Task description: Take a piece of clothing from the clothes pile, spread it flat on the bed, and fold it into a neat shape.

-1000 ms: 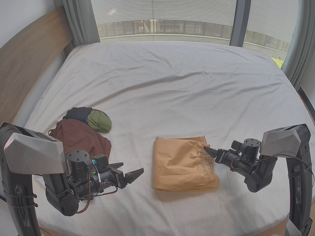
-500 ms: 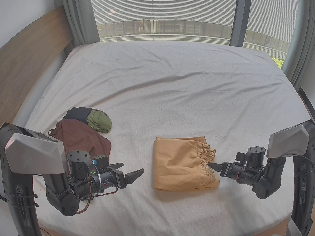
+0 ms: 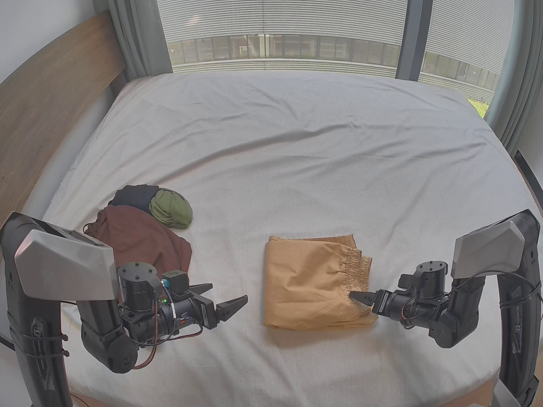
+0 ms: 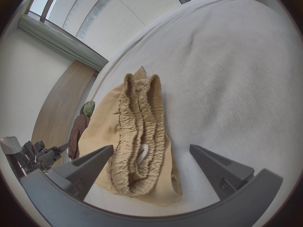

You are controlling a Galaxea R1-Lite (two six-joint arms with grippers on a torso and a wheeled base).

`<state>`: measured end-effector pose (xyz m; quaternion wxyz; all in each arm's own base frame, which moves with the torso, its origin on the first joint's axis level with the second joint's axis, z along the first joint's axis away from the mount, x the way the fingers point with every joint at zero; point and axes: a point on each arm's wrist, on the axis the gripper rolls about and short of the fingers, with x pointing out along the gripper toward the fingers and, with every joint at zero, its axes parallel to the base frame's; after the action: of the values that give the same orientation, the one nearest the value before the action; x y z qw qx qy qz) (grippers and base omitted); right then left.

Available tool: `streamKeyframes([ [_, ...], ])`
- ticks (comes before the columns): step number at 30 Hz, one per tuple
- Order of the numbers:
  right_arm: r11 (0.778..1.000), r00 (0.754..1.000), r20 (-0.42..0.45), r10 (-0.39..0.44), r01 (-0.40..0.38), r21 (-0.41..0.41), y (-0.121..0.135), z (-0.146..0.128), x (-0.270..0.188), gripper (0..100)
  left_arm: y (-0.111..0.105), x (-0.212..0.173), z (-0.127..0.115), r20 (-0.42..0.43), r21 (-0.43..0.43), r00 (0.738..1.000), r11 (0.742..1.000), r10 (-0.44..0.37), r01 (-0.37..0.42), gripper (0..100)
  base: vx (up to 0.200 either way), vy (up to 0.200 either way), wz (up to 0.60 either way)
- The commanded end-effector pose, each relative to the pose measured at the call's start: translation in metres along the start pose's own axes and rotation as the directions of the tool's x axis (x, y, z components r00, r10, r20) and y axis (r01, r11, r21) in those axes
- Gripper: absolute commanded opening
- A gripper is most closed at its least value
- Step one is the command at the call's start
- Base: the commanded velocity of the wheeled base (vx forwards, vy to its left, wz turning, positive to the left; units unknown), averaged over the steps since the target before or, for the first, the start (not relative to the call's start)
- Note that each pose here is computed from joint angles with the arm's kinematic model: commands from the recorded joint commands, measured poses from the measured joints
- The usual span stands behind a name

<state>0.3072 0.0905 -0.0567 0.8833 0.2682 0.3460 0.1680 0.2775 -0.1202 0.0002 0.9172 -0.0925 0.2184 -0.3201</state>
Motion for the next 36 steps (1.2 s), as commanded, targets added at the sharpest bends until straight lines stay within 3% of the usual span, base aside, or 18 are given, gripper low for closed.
streamKeyframes([
  [1, 1.000, 0.999, -0.041, -0.014, 0.014, 0.008, -0.003, -0.009, 0.003, 100, 0.000, 0.000, -0.001, -0.002, -0.001, 1.000, 1.000, 0.001, -0.001, 100, 0.000, 0.000, 0.00],
  [5, 0.999, 0.995, -0.090, -0.037, 0.040, 0.029, -0.002, -0.013, 0.003, 100, 0.000, 0.001, -0.001, -0.004, -0.002, 1.000, 1.000, 0.000, 0.000, 100, 0.000, 0.000, 0.00],
  [11, 0.996, 0.996, -0.094, -0.005, 0.014, 0.091, 0.010, -0.016, 0.008, 100, 0.001, 0.001, -0.002, -0.006, -0.002, 1.000, 1.000, 0.001, -0.001, 100, 0.000, 0.000, 0.00],
  [33, 0.995, 0.994, -0.108, 0.027, -0.017, 0.096, 0.024, -0.020, 0.009, 100, 0.001, 0.001, -0.002, -0.005, -0.001, 1.000, 1.000, 0.002, -0.002, 100, 0.000, 0.000, 0.00],
  [34, 0.995, 0.994, -0.107, 0.028, -0.018, 0.095, 0.024, -0.020, 0.010, 0, 0.001, 0.001, -0.001, -0.004, 0.000, 1.000, 1.000, 0.002, -0.002, 100, 0.000, 0.000, 0.00],
  [36, 0.995, 0.994, -0.107, 0.028, -0.018, 0.095, 0.024, -0.020, 0.010, 0, 0.001, 0.001, -0.001, -0.004, 0.000, 1.000, 1.000, 0.002, -0.002, 100, 0.000, 0.000, 0.00],
])
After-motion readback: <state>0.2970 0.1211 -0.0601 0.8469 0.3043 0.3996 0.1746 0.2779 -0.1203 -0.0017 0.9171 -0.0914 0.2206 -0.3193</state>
